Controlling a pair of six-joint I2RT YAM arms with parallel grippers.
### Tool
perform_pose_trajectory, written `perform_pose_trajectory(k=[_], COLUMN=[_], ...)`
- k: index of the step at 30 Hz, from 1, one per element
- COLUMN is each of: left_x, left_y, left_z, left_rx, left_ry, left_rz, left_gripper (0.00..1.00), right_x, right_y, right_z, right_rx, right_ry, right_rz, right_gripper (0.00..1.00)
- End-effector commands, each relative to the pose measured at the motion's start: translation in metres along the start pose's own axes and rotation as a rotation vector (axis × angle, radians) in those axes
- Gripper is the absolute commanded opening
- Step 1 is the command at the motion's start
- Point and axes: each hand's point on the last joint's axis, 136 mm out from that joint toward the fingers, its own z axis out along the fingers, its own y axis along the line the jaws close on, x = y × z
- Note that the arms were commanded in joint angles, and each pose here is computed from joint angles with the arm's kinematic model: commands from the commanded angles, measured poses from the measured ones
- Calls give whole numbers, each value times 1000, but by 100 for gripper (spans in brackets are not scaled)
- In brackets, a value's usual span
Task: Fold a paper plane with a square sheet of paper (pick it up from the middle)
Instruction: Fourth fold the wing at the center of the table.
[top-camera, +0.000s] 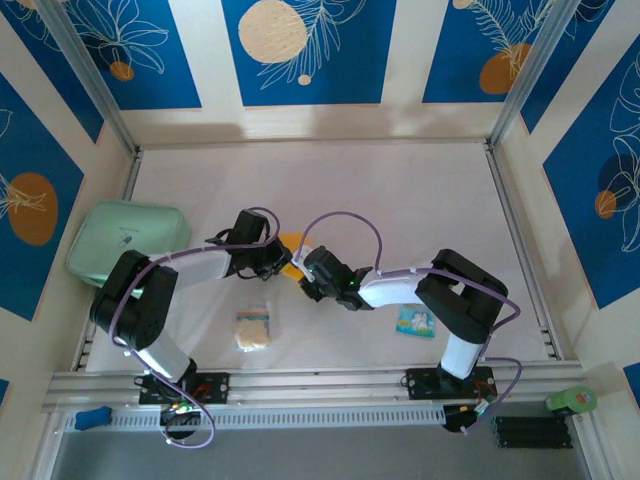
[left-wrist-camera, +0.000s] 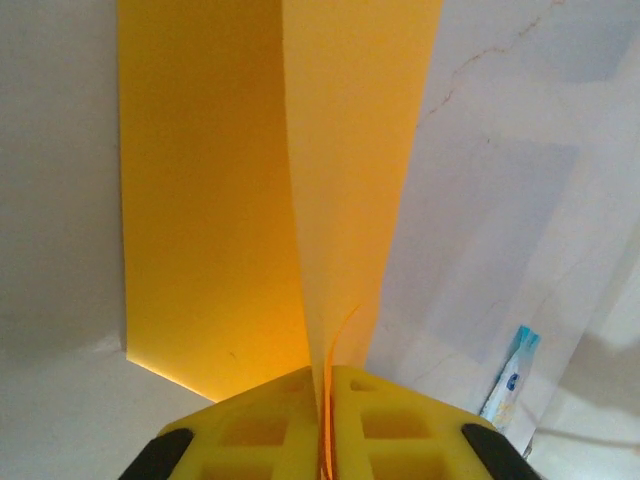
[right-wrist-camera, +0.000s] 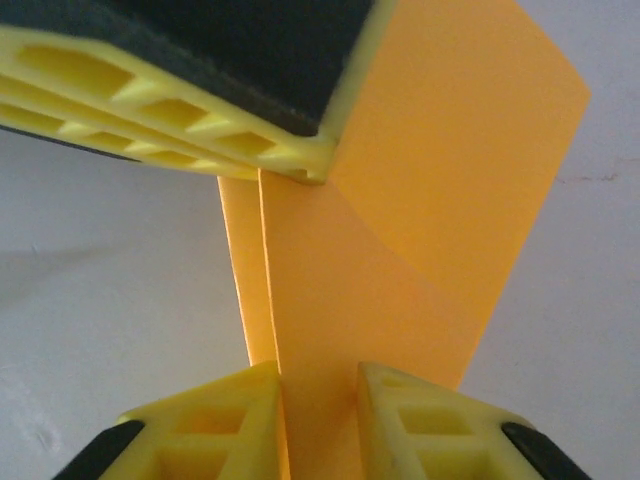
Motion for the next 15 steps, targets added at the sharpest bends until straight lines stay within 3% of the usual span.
perform_pose_trajectory(k=[1, 10, 15], left_x=[-4, -21, -7], left_y=[-15, 2, 11], left_z=[-14, -58, -52], left_rx=[25, 26, 52], left_ry=[-39, -262, -217], left_rz=[14, 17, 29], left_gripper=[16, 30, 28], right_x=[-5, -6, -7], right_y=[0, -3, -3], right_z=[3, -3, -5], right_rx=[18, -15, -65], right_ry=[-6, -29, -39], right_rz=[-10, 11, 45], right_gripper=[21, 15, 13])
